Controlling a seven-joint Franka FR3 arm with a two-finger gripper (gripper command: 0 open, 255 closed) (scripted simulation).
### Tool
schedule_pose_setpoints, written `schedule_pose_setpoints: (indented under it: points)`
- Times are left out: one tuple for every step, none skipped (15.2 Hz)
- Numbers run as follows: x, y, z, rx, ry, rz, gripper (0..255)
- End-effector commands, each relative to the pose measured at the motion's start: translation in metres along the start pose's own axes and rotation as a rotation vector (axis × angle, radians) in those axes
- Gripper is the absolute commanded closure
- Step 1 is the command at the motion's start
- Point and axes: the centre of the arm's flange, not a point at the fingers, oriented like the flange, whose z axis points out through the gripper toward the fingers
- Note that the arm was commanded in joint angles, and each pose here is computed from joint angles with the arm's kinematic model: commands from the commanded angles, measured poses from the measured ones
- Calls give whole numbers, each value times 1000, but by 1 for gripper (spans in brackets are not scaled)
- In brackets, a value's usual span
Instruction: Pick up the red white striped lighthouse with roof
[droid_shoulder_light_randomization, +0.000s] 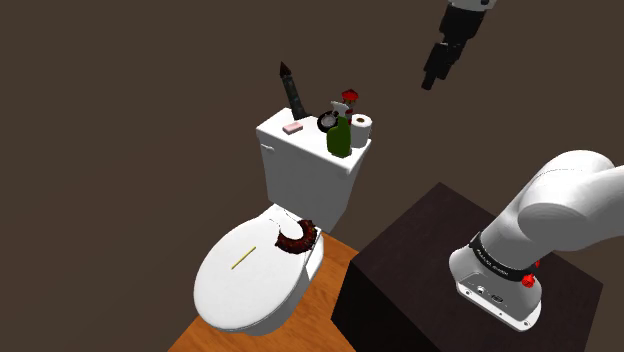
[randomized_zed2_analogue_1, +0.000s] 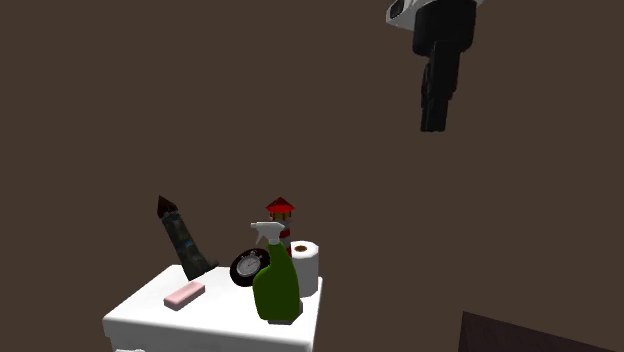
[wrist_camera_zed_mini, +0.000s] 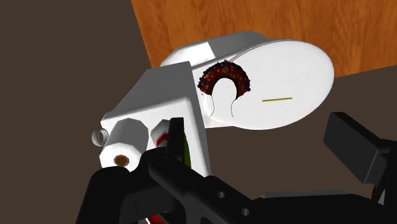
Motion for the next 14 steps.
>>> schedule_pose_setpoints:
  points:
    - [9,19,16,28,36,-25,0]
    - [16,27,24,43,52,-37,0]
    - [23,36,31,58,68,-49,0]
    - [30,44,39,73,84,-60,0]
    - [37,51,47,88,100,-72,0]
    - [45,59,54,103,116,-84,0]
    - [53,66,62,118,132,-96,0]
    - [61,74,70,133,148,-108,0]
    - [69,81,77,148,164,-119,0]
    - [77,87,85,162,180,-131,0]
    - [86,94,92,177,196,-143,0]
    - [95,100,100,192,212,-155,0]
    - [104,106,107,207,228,-166,0]
    - [113,112,115,222,244,-178,0]
